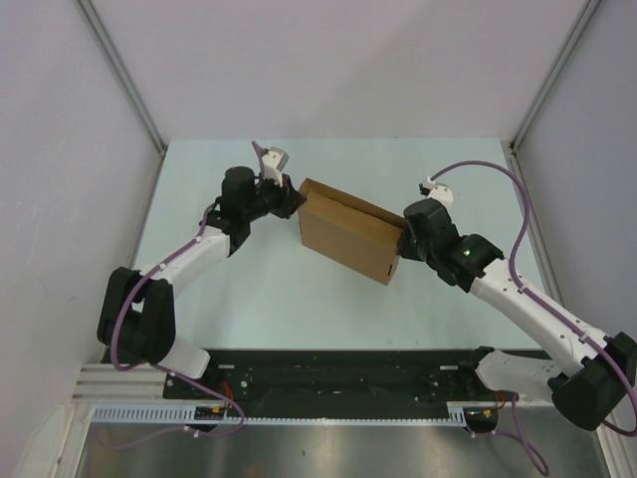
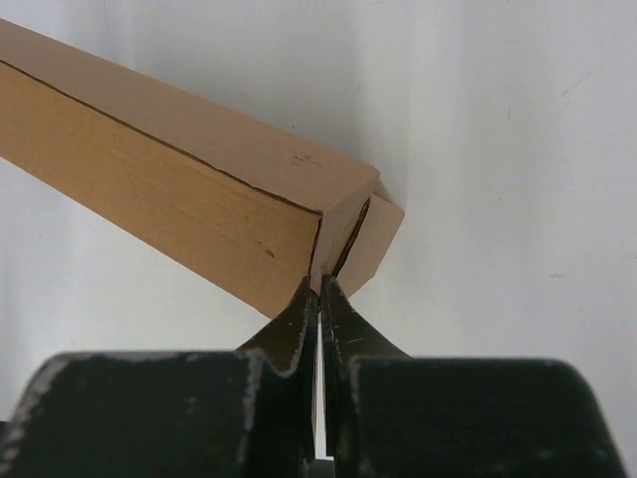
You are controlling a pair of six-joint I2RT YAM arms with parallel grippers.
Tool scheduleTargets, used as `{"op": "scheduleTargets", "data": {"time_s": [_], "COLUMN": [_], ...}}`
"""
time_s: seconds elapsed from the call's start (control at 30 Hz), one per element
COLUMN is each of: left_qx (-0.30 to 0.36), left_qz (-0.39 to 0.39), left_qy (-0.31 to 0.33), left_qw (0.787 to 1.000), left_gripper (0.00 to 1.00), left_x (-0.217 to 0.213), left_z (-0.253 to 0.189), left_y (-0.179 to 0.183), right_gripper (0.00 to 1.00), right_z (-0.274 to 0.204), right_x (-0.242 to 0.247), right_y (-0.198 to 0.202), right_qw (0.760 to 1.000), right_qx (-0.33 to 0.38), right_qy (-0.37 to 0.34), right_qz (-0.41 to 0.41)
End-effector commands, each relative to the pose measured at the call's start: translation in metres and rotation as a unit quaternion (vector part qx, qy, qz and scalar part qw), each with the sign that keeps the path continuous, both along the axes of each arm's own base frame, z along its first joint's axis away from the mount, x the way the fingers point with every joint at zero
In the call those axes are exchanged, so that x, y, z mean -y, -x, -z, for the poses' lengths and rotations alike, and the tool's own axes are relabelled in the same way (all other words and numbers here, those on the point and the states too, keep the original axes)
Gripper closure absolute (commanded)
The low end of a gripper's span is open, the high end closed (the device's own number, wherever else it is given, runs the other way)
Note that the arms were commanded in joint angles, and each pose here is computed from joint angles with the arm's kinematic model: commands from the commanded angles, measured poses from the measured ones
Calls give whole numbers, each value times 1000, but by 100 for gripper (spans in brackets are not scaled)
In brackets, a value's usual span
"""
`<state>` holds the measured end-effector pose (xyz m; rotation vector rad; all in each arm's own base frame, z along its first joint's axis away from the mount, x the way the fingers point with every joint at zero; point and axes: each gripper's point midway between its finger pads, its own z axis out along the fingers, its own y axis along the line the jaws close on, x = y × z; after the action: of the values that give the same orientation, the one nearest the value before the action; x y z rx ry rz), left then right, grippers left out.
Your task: Fold the paper box
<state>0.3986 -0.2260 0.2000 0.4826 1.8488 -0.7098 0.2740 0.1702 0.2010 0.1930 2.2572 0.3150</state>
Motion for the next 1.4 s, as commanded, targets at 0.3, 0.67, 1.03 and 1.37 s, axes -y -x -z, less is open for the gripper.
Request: {"op": "scheduleTargets", "data": {"time_s": [0.3, 0.67, 1.03, 1.37], "left_qx": [51, 47, 48, 23], "left_qz": [-14, 3, 22, 30], "left_qy": [12, 18, 37, 48], "left_qw": [999, 999, 998, 998], "left_gripper": [57, 77, 91, 97], "left_x": [-8, -7, 1, 6], "left_z": [-57, -54, -79, -74], "left_y": [-8, -7, -6, -2], "right_gripper": [100, 100, 100, 100], "right_z": [14, 14, 17, 18], "right_x": [0, -2, -5, -7], "right_y": [13, 12, 11, 11], "right_qw": [999, 999, 999, 999], "right_qx": [-24, -25, -28, -30], "right_qy": [9, 8, 8, 9], "right_qz": [-21, -23, -26, -30]}}
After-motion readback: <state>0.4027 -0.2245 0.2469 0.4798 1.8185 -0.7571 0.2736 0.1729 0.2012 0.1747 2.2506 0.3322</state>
